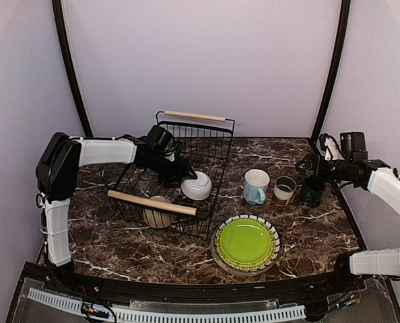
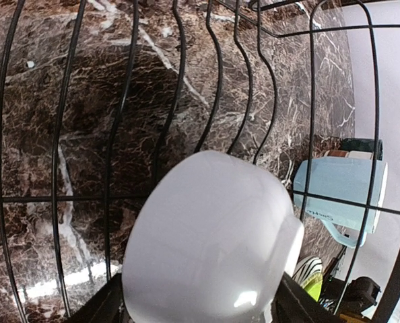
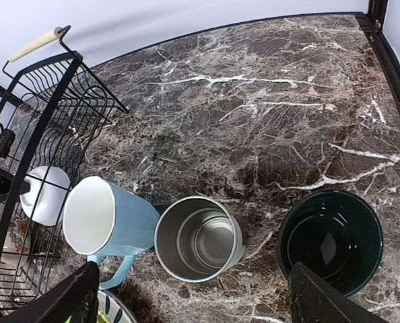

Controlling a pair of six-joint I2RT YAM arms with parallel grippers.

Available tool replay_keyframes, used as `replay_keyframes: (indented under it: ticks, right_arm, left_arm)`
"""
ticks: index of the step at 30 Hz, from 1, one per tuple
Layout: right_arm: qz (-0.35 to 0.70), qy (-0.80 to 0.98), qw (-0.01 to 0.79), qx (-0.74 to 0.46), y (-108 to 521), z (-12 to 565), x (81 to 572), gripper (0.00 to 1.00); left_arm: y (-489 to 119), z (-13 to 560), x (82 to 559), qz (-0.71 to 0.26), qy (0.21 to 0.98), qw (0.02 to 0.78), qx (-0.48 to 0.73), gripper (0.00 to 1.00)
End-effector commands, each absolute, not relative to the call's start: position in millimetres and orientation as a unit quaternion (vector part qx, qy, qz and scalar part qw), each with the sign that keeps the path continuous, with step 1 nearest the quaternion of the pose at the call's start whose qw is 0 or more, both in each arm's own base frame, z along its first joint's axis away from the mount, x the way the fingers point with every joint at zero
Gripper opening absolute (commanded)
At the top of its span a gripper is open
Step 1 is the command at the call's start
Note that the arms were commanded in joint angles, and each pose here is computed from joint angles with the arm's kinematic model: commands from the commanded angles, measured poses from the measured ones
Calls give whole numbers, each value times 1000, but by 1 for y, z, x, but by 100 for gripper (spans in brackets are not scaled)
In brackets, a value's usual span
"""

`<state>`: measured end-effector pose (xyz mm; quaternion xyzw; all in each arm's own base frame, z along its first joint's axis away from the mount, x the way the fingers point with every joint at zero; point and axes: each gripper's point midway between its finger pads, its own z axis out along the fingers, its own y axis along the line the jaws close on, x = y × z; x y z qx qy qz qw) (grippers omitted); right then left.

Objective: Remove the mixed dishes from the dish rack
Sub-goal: Grab the bowl from the dish rack.

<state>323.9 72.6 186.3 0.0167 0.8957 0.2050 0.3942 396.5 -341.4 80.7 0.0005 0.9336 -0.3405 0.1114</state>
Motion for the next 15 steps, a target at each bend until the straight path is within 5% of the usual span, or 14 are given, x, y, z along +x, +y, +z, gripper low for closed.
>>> replay_keyframes:
  ticks: [1, 15]
  right_arm:
    - [219, 890, 400, 18, 76, 188, 326, 94]
    - [218, 889, 402, 19, 76, 191, 324, 95]
  left_arm:
    - [-332, 73, 386, -304, 947, 105, 4, 66]
    - [-338, 98, 387, -330, 935, 128, 22, 43]
